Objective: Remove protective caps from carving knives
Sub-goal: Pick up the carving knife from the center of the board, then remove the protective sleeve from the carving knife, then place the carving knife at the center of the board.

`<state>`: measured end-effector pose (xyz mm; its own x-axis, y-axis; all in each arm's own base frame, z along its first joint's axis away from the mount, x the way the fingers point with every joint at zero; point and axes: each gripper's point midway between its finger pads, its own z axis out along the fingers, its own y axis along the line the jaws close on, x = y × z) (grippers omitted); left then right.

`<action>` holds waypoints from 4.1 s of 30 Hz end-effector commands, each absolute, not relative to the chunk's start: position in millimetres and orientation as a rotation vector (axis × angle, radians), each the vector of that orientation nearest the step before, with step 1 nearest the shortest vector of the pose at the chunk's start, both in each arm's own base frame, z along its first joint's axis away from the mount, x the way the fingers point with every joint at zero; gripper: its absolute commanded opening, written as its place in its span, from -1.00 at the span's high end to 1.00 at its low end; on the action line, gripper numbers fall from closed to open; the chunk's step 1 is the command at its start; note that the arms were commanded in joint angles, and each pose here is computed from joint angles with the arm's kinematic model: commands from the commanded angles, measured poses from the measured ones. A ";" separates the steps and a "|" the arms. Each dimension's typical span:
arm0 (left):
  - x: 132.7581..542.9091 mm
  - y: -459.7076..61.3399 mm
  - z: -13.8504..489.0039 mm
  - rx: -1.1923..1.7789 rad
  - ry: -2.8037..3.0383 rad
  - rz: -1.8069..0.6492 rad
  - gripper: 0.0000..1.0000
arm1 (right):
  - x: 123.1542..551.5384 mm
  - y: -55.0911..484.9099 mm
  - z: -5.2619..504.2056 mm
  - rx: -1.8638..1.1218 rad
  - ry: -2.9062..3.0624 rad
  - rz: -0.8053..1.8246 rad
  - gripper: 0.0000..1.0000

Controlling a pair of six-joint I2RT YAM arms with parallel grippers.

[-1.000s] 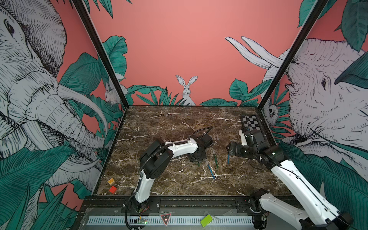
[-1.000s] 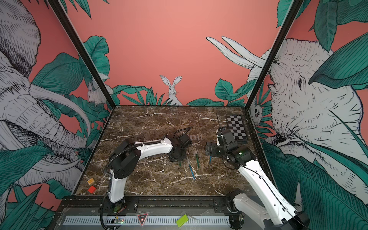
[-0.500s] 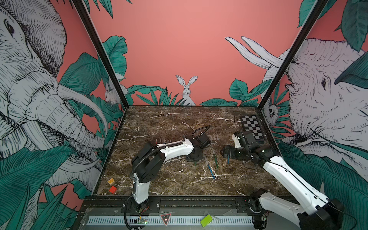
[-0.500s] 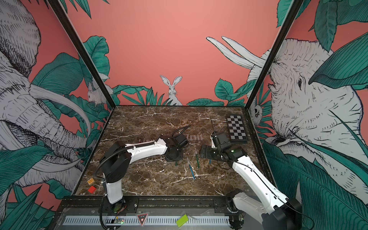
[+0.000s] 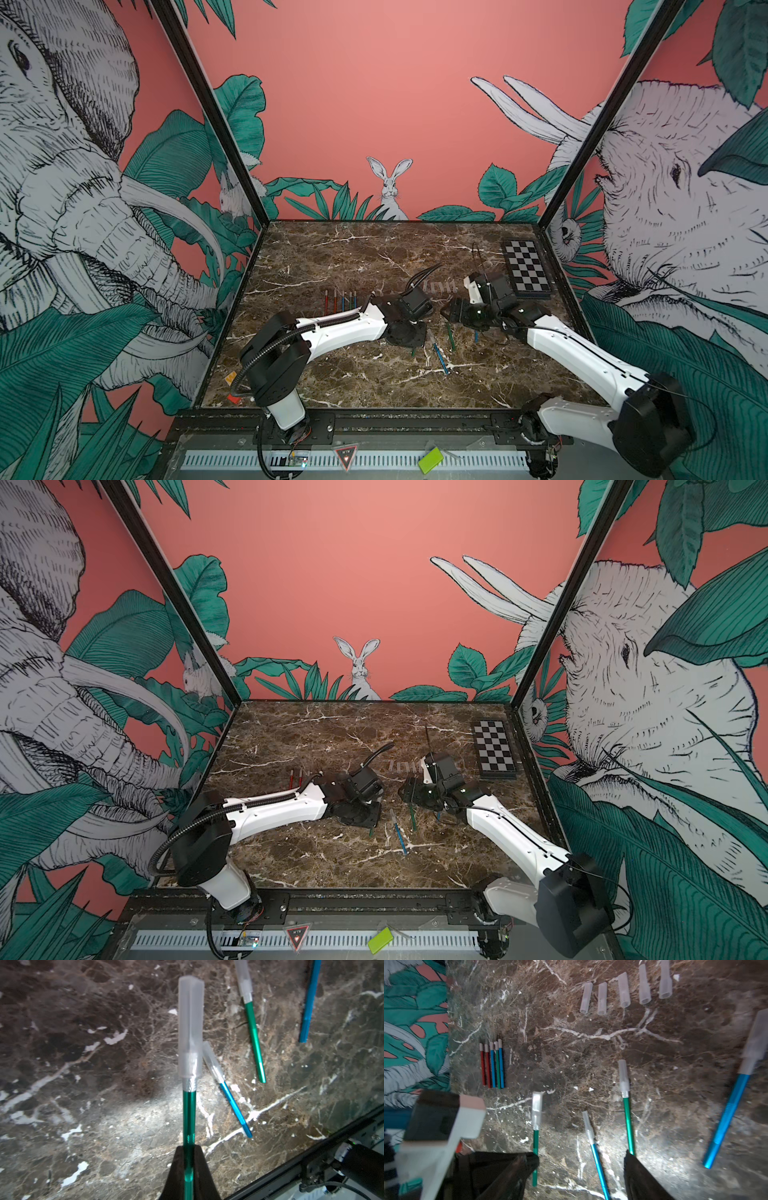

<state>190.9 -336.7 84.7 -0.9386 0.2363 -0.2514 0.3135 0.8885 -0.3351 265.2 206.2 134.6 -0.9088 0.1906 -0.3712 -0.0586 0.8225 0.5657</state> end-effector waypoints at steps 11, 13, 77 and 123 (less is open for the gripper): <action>184.3 -356.7 111.3 0.491 2.772 -0.695 1.00 | 286.6 240.9 133.8 0.190 2.513 0.953 0.10; 183.8 -357.7 112.8 0.488 2.768 -0.706 1.00 | 287.2 243.2 132.5 0.188 2.512 0.964 0.12; 176.0 -368.2 113.1 0.483 2.795 -0.720 1.00 | 306.1 242.6 139.9 0.188 2.509 0.760 1.00; 279.1 -242.7 108.7 0.217 2.793 -0.203 1.00 | 275.1 144.4 164.7 0.148 2.501 0.537 1.00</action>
<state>272.7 -261.0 111.1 -0.9327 0.0945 -0.3481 0.1728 0.9641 -0.2014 287.1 153.2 170.3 -0.8146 0.2745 -0.5109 0.0123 0.8889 0.4580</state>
